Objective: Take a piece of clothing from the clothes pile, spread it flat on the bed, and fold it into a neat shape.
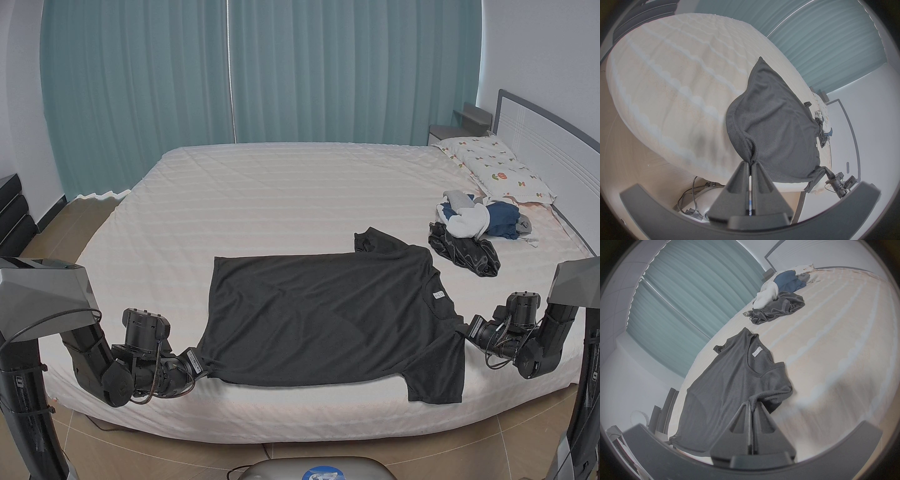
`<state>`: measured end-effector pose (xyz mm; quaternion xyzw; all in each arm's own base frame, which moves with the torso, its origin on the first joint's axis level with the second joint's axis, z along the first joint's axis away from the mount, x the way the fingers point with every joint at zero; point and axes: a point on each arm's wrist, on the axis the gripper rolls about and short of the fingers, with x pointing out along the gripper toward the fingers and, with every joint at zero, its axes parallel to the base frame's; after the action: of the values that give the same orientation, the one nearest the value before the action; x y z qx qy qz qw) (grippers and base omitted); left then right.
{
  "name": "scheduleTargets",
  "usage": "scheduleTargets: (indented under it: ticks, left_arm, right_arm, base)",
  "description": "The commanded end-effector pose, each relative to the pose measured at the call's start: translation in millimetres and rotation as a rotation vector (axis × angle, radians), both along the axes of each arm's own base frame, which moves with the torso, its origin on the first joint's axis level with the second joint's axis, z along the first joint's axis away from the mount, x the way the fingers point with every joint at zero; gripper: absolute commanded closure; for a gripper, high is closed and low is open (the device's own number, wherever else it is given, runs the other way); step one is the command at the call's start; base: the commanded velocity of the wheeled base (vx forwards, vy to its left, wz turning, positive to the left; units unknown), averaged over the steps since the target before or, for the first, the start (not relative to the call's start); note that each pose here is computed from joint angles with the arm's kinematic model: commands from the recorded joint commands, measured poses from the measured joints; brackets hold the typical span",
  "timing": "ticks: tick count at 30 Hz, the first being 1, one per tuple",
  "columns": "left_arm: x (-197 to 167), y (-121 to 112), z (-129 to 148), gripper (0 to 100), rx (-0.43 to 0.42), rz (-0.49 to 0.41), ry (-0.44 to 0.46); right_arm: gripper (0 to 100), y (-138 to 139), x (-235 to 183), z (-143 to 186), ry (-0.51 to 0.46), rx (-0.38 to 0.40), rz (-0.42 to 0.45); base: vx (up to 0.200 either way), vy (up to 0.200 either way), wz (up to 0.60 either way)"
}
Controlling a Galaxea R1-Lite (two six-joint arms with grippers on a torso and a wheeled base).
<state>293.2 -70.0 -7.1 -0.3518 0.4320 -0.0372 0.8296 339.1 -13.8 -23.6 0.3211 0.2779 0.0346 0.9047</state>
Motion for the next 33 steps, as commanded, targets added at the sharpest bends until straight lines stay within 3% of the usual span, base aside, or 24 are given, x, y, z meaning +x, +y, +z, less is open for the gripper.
scheduleTargets:
  ticks: [1, 2, 13, 16, 19, 24, 33]
  left_arm:
    - [0.4, -0.1, -0.2, 100, -0.001, 0.001, 0.0]
    - [0.6, -0.1, -0.1, 100, 0.0, 0.0, -0.002]
    - [0.3, -0.5, -0.7, 100, 0.001, -0.002, 0.001]
    - [0.4, -0.6, -0.6, 100, 0.0, -0.002, 0.0]
    - [0.3, -0.5, -0.7, 100, 0.001, -0.002, 0.001]
    - [0.4, -0.6, -0.6, 100, 0.0, -0.002, 0.0]
    - [0.7, -0.6, -0.5, 100, 0.0, -0.002, 0.0]
  right_arm:
    - [100, 0.6, 8.0, -8.9, 0.0, -0.016, 0.011]
    - [0, 0.7, 7.4, -12.6, 0.002, -0.023, 0.016]
    - [0, -25.6, -13.4, -7.4, 0.001, -0.107, -0.005]
    - [0, -30.1, -24.2, -3.7, 0.009, -0.099, 0.02]
    - [0, -29.1, -42.1, -2.0, 0.024, -0.072, 0.117]
    - [0, -20.9, -47.9, -12.6, 0.055, -0.092, 0.186]
    - [0, -6.0, -38.3, -31.7, 0.081, -0.091, 0.244]
  base:
    - [0.0, 0.0, 0.0]
    - [0.0, 0.0, 0.0]
    - [0.0, 0.0, 0.0]
    - [0.0, 0.0, 0.0]
    - [0.0, 0.0, 0.0]
    - [0.0, 0.0, 0.0]
    - [0.0, 0.0, 0.0]
